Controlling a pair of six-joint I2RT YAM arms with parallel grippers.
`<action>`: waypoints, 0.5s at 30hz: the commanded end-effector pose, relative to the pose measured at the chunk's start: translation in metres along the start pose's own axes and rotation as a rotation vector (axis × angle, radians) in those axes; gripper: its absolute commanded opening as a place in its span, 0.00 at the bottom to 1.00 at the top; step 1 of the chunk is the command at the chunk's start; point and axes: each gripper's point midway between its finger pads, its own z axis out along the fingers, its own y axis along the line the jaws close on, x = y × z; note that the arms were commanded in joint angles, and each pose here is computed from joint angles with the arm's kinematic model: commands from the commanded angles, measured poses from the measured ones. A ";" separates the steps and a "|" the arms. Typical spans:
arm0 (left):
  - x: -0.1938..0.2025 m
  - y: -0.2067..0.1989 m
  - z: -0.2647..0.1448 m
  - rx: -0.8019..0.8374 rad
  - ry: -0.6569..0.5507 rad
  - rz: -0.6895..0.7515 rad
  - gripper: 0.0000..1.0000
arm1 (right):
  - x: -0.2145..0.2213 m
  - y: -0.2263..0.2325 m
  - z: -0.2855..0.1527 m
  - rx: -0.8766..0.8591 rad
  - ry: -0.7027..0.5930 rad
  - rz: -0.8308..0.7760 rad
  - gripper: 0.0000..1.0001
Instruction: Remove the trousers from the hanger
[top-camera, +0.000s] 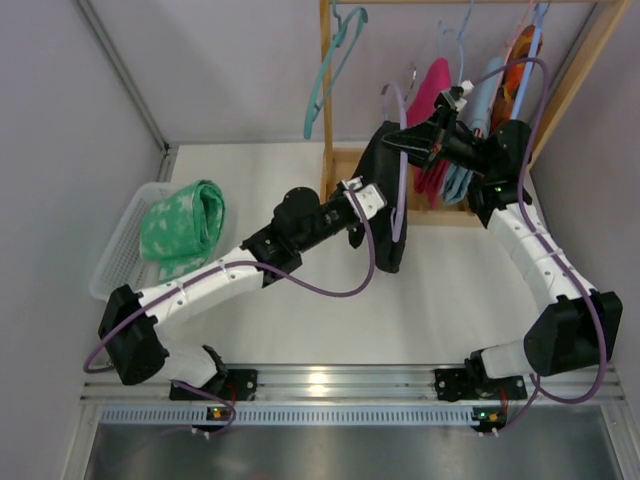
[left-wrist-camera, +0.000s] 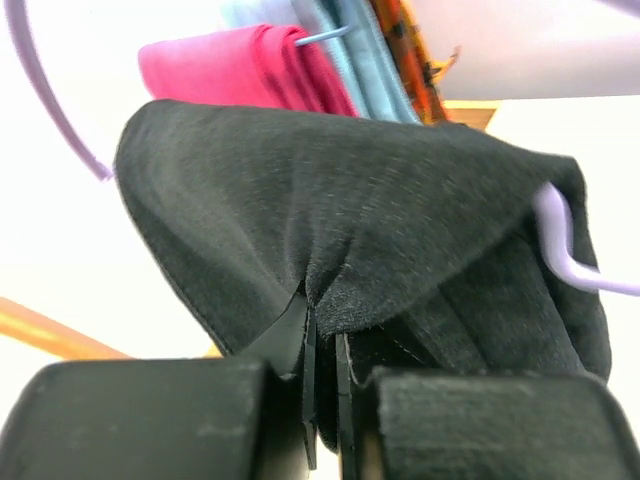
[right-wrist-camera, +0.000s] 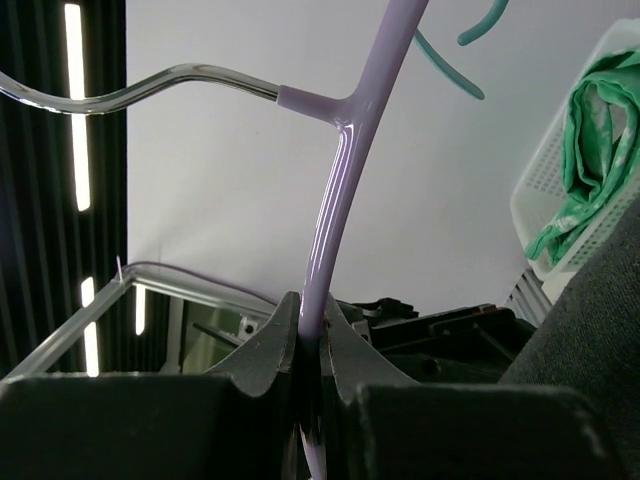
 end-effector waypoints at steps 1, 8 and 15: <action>-0.071 0.060 -0.011 -0.213 -0.131 -0.023 0.00 | 0.030 0.037 -0.005 -0.105 0.056 -0.170 0.00; -0.133 0.098 -0.037 -0.296 -0.185 -0.161 0.00 | 0.017 -0.006 -0.022 -0.044 0.011 -0.149 0.00; -0.194 0.132 -0.067 -0.367 -0.277 -0.195 0.00 | 0.015 -0.038 -0.031 -0.011 -0.001 -0.114 0.00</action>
